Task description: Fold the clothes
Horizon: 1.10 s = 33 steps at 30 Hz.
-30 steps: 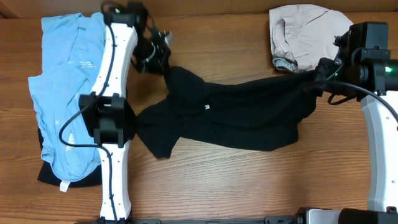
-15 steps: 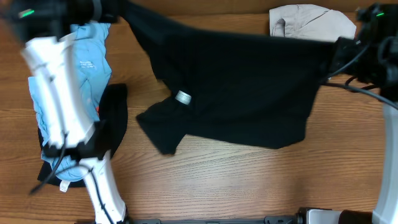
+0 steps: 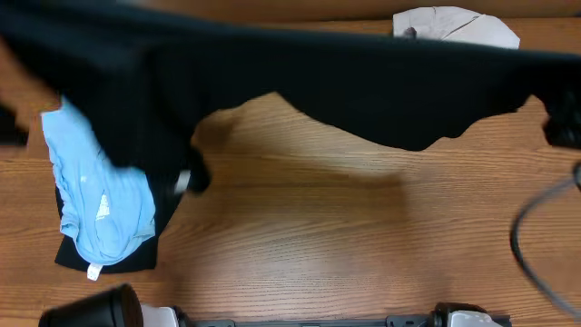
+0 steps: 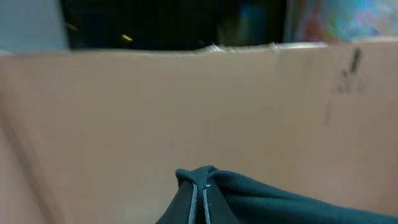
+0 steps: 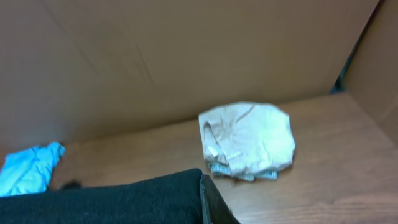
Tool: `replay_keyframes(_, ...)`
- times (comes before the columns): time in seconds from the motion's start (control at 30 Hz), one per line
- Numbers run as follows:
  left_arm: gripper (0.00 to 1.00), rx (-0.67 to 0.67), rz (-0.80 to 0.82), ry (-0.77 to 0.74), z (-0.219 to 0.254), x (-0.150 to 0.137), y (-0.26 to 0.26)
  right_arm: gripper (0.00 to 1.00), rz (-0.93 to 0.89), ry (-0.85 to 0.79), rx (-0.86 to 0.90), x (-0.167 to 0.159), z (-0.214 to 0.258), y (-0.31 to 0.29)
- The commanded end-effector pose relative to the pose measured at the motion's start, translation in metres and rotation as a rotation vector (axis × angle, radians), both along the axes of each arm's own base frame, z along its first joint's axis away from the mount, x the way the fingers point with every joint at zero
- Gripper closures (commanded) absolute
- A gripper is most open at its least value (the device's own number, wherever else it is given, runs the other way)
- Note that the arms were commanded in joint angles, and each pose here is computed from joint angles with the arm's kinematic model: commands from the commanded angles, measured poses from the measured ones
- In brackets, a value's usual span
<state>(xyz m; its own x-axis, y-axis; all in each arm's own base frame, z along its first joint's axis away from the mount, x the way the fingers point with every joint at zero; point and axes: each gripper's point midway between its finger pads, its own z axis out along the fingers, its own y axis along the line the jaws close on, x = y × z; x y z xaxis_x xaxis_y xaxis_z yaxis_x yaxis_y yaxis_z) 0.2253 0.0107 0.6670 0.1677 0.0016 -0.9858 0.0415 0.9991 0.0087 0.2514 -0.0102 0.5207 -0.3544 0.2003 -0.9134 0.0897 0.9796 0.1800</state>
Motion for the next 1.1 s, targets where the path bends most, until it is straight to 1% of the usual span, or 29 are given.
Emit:
replay_keyframes(0.0, 0.96, -0.016, 0.255, -0.019, 0.003, -0.008, 0.044, 0.96, -0.09, -0.097, -0.039, -0.037, 0.025, -0.014)
replay_keyframes(0.07, 0.96, -0.01, 0.279, -0.023, 0.004, -0.014, 0.046, 0.96, -0.093, -0.134, -0.041, -0.052, 0.031, -0.013)
replay_keyframes(0.13, 0.96, -0.012, 0.283, -0.021, 0.003, -0.014, 0.046, 0.96, -0.092, -0.155, -0.045, -0.062, 0.035, -0.012)
replay_keyframes(0.23, 0.96, -0.017, 0.266, 0.021, -0.005, 0.003, 0.049, 0.96, -0.086, -0.148, -0.065, -0.061, 0.034, -0.012)
replay_keyframes(0.33, 0.96, -0.03, 0.258, 0.093, -0.021, 0.032, 0.058, 0.96, -0.083, -0.109, -0.065, -0.046, 0.026, -0.013)
replay_keyframes(0.43, 0.96, -0.049, 0.214, 0.197, -0.048, 0.075, 0.065, 0.96, -0.068, -0.036, -0.061, -0.014, 0.011, -0.014)
replay_keyframes(0.53, 0.96, -0.067, 0.171, 0.282, -0.073, 0.11, 0.069, 0.96, -0.031, 0.031, -0.076, 0.019, -0.005, -0.013)
replay_keyframes(0.6, 0.96, -0.08, 0.143, 0.331, -0.09, 0.135, 0.073, 0.96, -0.001, 0.071, -0.081, 0.049, -0.017, -0.011)
replay_keyframes(0.7, 0.96, -0.094, 0.103, 0.376, -0.113, 0.175, 0.08, 0.96, 0.033, 0.1, -0.096, 0.106, -0.034, -0.012)
replay_keyframes(0.83, 0.96, -0.11, 0.034, 0.344, -0.122, 0.222, 0.084, 0.96, 0.03, 0.053, -0.101, 0.187, -0.049, -0.019)
replay_keyframes(0.9, 0.96, -0.123, 0.018, 0.295, -0.118, 0.242, 0.088, 0.96, 0.027, 0.001, -0.106, 0.217, -0.049, -0.022)
replay_keyframes(0.97, 0.96, -0.127, 0.003, 0.231, -0.107, 0.254, 0.09, 0.96, 0.023, -0.075, -0.113, 0.236, -0.038, -0.024)
replay_keyframes(1.07, 0.96, -0.104, -0.006, 0.121, -0.082, 0.258, 0.09, 0.96, 0.014, -0.188, -0.124, 0.243, -0.011, -0.025)
